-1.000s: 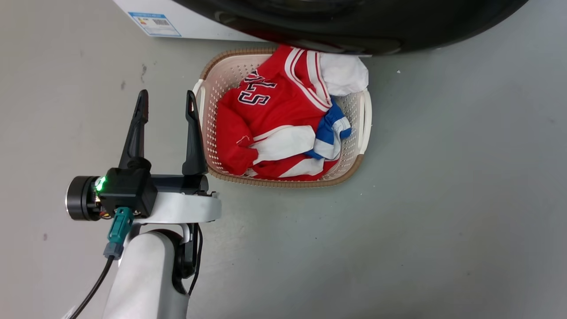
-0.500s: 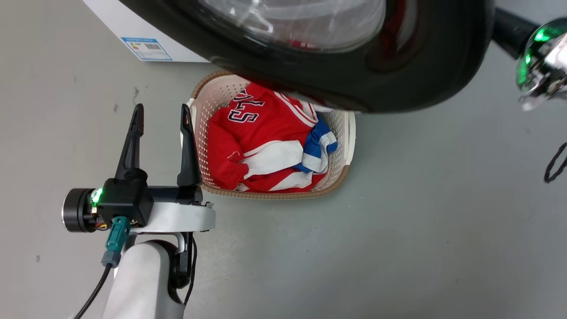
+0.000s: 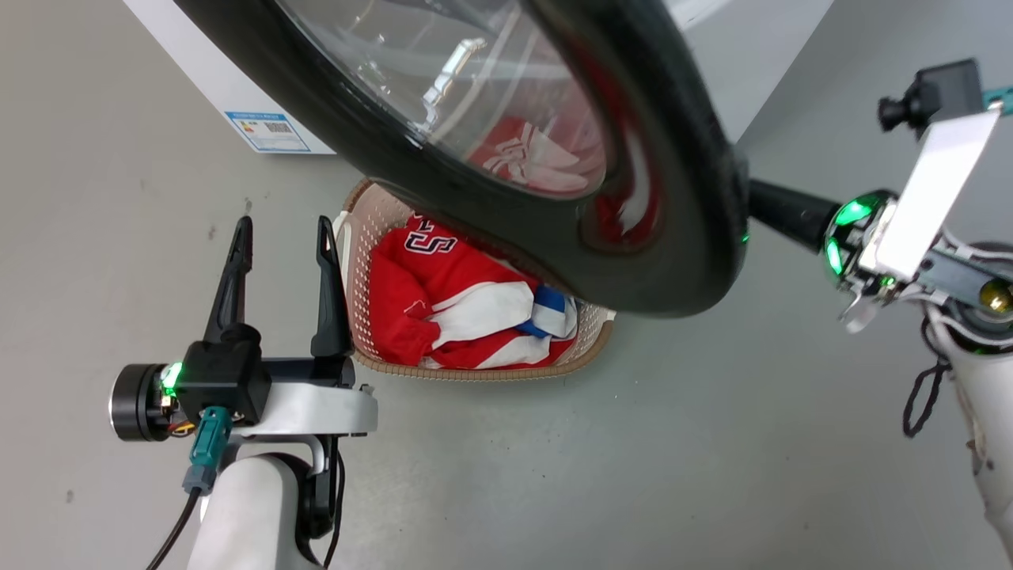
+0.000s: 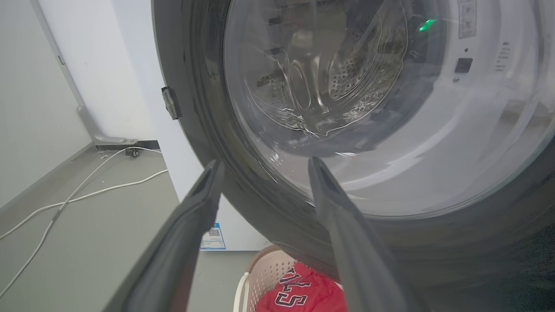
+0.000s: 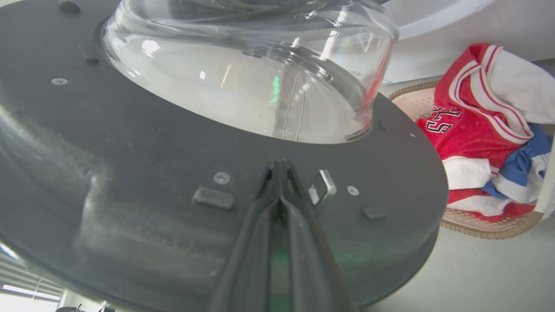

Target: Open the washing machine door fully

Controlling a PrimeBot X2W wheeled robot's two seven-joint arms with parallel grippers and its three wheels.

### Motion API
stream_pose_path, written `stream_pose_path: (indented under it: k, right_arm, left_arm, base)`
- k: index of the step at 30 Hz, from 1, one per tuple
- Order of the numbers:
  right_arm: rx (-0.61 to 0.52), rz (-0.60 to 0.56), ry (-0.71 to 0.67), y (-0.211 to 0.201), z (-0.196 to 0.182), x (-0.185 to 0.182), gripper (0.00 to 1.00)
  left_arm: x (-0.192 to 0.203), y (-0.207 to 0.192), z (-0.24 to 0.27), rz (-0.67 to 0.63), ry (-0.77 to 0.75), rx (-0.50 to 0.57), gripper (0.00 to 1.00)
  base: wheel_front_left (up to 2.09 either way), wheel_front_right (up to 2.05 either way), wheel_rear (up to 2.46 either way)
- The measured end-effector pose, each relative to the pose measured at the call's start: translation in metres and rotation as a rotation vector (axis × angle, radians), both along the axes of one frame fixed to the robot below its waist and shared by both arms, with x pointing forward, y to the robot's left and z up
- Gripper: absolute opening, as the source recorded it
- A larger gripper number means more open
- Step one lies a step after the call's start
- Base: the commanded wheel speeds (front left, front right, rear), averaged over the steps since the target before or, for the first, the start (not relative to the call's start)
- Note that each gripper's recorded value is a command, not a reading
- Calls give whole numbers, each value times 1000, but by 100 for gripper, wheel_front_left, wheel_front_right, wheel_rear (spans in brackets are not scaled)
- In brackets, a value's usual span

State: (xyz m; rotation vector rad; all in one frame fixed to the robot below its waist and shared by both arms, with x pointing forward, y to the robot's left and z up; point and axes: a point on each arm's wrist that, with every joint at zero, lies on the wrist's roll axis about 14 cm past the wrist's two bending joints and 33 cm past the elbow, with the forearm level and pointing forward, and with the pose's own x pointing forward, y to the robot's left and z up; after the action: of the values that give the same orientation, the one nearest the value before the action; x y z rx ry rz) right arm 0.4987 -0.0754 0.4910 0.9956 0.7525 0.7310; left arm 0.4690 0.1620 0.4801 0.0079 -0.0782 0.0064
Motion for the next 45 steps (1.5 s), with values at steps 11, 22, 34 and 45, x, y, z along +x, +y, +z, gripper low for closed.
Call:
stream_pose_path:
  k: [11,22,34,45]
  right_arm:
    - [88,94,39,33,5,-46,0]
    - [147,193,72,67,9,-88,0]
    - [215,263,86,94,21,-121,0]
    - [250,235,97,98,26,-136,0]
  left_arm:
    - [-14,2,12,6,-17,7,100]
    - [-29,4,19,16,-21,10,100]
    - [-44,10,28,35,-35,11,100]
    - [-61,13,29,50,-27,13,100]
  base:
    - [0,0,0]
    - [0,0,0]
    - [0,0,0]
    - [0,0,0]
